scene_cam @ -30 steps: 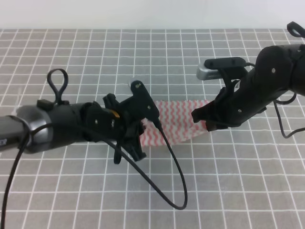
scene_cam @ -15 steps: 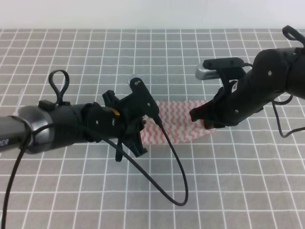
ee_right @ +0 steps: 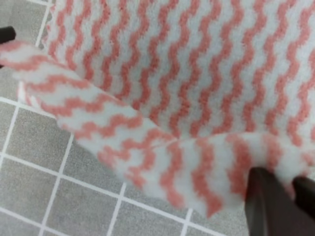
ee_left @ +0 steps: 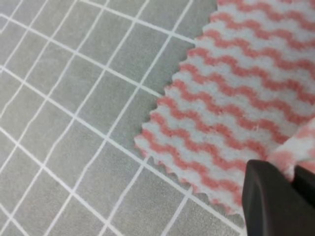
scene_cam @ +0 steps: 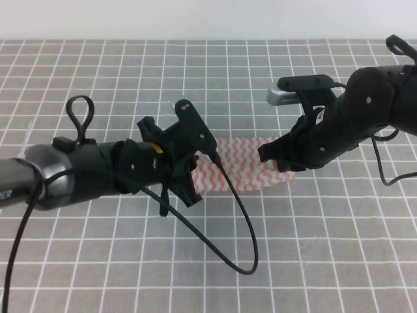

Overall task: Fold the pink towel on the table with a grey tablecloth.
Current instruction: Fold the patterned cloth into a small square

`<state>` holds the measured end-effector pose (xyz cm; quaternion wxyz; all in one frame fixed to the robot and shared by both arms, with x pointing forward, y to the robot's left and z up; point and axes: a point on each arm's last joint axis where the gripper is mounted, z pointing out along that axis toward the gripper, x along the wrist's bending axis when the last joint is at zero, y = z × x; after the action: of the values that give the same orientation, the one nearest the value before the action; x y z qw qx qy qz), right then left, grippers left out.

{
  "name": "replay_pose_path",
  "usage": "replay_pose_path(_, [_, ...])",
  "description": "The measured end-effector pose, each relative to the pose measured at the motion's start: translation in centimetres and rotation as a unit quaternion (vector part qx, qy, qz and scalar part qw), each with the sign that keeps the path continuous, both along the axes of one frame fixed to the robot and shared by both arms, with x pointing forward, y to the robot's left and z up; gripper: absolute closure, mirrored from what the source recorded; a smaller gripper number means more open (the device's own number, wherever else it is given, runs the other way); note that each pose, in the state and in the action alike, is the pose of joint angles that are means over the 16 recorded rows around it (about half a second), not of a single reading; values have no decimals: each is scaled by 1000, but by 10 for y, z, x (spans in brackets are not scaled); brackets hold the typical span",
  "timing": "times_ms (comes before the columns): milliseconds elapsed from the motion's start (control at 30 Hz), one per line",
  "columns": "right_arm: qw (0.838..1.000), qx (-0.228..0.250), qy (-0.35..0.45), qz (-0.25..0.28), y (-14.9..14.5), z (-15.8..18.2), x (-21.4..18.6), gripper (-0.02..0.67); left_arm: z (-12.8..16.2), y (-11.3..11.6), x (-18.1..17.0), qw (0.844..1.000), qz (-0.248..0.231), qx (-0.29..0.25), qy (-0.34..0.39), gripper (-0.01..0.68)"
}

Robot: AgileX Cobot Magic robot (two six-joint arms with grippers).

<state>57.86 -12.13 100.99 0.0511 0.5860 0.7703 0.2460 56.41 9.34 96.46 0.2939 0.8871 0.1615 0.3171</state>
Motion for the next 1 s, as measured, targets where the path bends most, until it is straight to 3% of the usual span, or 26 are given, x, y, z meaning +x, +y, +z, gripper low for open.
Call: replay_pose_path(1000, [1000,-1,-6,-6,3,-17,10,669,-10,-1,26,1000,22,-8,17,673])
